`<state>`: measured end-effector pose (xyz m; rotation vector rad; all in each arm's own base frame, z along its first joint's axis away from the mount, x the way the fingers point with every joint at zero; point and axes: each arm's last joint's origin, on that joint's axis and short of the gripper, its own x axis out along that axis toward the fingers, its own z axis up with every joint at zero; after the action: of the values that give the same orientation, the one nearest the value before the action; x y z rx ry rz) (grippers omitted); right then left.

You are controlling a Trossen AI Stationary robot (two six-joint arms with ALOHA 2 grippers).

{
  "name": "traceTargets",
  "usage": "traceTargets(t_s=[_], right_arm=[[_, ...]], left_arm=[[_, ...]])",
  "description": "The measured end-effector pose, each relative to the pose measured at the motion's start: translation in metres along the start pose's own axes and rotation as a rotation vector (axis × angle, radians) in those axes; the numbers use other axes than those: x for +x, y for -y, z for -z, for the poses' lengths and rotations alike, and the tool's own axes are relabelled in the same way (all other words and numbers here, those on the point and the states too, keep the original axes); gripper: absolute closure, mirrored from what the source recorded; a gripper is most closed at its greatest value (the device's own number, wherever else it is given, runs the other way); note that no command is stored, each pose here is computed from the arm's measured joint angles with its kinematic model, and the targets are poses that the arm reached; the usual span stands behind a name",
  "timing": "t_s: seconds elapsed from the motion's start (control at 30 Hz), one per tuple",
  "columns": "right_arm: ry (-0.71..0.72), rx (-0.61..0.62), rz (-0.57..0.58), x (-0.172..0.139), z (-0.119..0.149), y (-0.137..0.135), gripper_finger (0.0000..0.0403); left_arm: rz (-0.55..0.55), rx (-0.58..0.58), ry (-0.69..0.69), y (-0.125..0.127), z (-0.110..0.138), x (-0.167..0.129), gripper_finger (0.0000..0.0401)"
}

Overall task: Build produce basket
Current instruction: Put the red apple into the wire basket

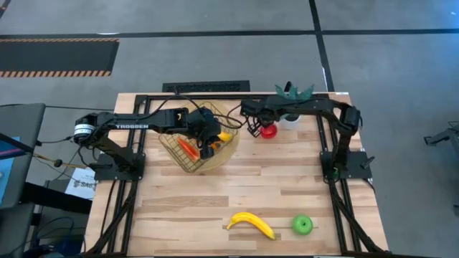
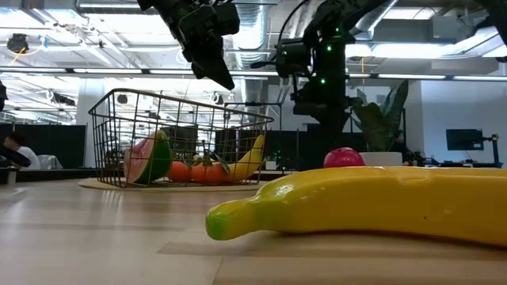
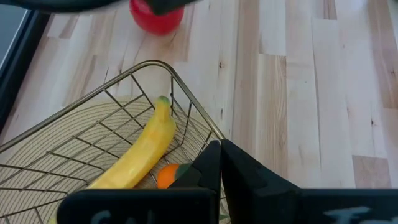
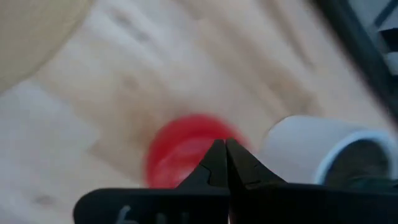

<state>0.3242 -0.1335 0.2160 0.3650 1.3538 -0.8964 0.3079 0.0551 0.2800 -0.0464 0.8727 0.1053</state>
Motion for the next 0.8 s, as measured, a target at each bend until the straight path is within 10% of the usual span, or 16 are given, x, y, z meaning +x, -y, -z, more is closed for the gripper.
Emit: traceTargets(t_s=[0.43,0.8], right_arm=[[-0.054,-0.055,0.015,-0.024,0.043,-0.049,0.0403],[0.044,0.005,0.070,-0.016,0.014,-0.022,0.0403]], left_arm=[[0.000,0.017,0.000,0.000,0.000,0.000,0.0401],[0.004,0.028,0.000,0.000,0.000,0.000,0.0401]])
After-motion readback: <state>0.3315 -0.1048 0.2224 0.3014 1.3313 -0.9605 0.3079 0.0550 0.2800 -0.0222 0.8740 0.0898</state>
